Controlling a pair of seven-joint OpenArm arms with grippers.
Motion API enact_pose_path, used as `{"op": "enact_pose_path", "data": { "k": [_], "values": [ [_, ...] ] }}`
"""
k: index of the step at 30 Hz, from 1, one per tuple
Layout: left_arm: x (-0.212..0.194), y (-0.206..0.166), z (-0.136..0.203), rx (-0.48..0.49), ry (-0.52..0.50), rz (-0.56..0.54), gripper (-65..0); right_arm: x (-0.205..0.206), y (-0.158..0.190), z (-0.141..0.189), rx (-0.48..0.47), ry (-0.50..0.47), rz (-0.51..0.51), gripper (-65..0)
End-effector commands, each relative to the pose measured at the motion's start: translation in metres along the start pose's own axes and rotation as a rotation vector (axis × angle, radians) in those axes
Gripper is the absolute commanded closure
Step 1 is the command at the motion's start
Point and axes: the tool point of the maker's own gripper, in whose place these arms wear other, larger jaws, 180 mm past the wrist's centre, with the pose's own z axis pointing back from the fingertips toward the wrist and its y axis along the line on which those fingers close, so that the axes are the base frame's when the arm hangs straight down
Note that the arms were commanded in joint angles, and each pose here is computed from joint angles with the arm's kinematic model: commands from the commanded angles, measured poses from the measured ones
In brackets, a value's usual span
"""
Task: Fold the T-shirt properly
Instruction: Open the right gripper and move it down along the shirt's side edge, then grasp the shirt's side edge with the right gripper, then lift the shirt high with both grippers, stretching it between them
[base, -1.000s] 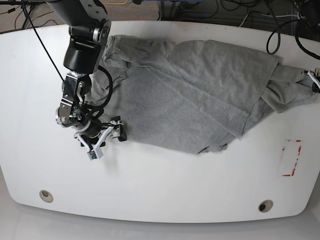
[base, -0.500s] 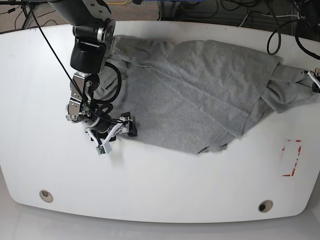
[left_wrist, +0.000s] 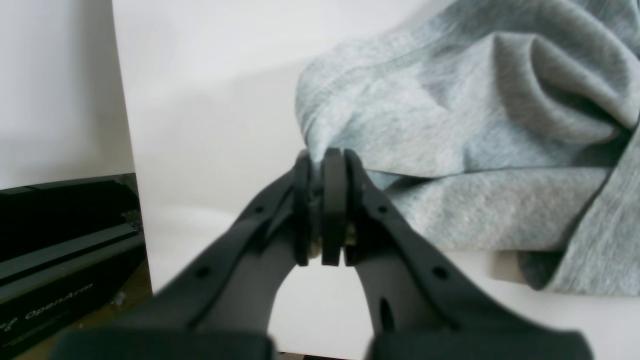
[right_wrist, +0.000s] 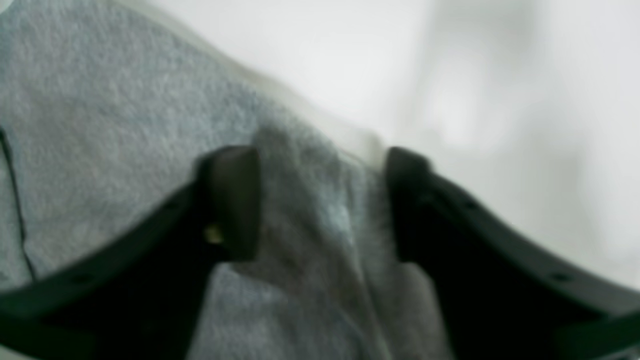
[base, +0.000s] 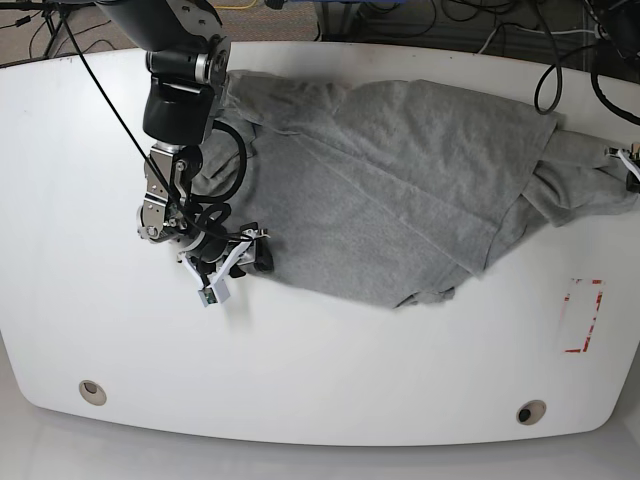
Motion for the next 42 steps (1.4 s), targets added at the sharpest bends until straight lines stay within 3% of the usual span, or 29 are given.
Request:
{"op": "enact_pose_path", "data": {
  "k": [1,4,5,16,26,34,42],
  "values": [
    [0.015,0.007,0.005,0.015,-0.033,-0.030,0.0,0.020,-0.001,0.005,-0.005,-0.045,0.027,-15.4],
    [0.018,-0.001,0.001,-0.003,-0.029,-0.049,0.0,0.017,-0.002,0.009,-0.014,-0.046,0.036,-1.1],
    [0.021,-0.002,0.000,-0.007,-0.035,-0.054,0.0,0.018,-0.004,0.013,-0.024,-0.049,0.048,0.0],
    [0.039,-0.018,-0.008,-0.033,-0.077,-0.045,0.0,0.006,0.005,0.054,-0.092,-0.027,0.189,0.0],
    [0.064,-0.018,-0.017,0.040,-0.091,-0.045,0.0,0.026,-0.012,0.096,-0.201,-0.019,0.322,0.0],
    [0.131,-0.019,-0.013,0.094,-0.211,-0.016,0.0,0.096,-0.042,0.124,-0.310,-0.075,0.429,0.0],
    [0.223,0.002,0.045,0.224,-0.445,-0.020,0.0,0.193,-0.068,0.174,-0.456,-0.168,0.520,0.0]
  ]
}}
